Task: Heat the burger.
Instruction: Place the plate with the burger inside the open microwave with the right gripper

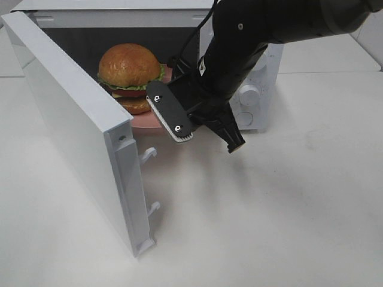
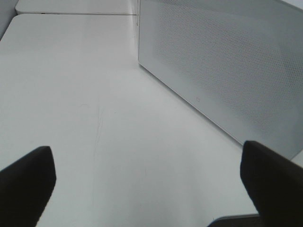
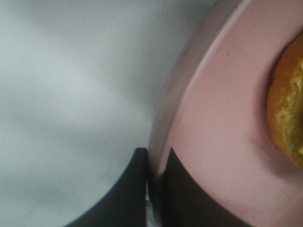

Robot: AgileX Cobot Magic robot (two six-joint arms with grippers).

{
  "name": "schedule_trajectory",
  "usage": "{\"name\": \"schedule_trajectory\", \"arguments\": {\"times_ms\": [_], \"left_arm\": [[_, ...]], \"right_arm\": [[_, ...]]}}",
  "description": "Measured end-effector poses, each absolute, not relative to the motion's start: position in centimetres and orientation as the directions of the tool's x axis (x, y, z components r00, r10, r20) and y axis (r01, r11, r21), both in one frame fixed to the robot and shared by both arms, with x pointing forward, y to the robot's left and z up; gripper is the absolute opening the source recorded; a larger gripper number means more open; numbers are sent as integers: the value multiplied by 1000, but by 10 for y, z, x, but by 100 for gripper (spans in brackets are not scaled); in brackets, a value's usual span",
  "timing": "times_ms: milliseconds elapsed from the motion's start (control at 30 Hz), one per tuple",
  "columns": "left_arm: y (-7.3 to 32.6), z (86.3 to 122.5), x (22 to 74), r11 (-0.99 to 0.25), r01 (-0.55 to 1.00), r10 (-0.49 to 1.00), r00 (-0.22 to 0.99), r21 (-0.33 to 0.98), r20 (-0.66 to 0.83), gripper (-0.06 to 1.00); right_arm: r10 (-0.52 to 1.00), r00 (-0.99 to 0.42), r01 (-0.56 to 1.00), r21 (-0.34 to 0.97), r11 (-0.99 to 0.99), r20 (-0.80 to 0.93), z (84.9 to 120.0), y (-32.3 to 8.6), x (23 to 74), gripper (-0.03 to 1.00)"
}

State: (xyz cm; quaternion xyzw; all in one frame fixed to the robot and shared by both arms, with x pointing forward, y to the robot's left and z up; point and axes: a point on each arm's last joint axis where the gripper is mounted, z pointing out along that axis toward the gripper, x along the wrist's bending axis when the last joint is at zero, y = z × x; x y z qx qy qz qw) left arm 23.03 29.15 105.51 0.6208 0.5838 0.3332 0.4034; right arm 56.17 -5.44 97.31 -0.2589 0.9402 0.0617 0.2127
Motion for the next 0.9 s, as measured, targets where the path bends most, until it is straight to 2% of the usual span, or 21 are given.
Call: {"name": "schedule_trajectory", "arguments": {"times_ms": [900], "left_arm": [[291,1055,230,7,456,994,96,890,-57,98]], "right_arm": [[-366,-803,-422,15,906,-471,966,-24,608,4]]}}
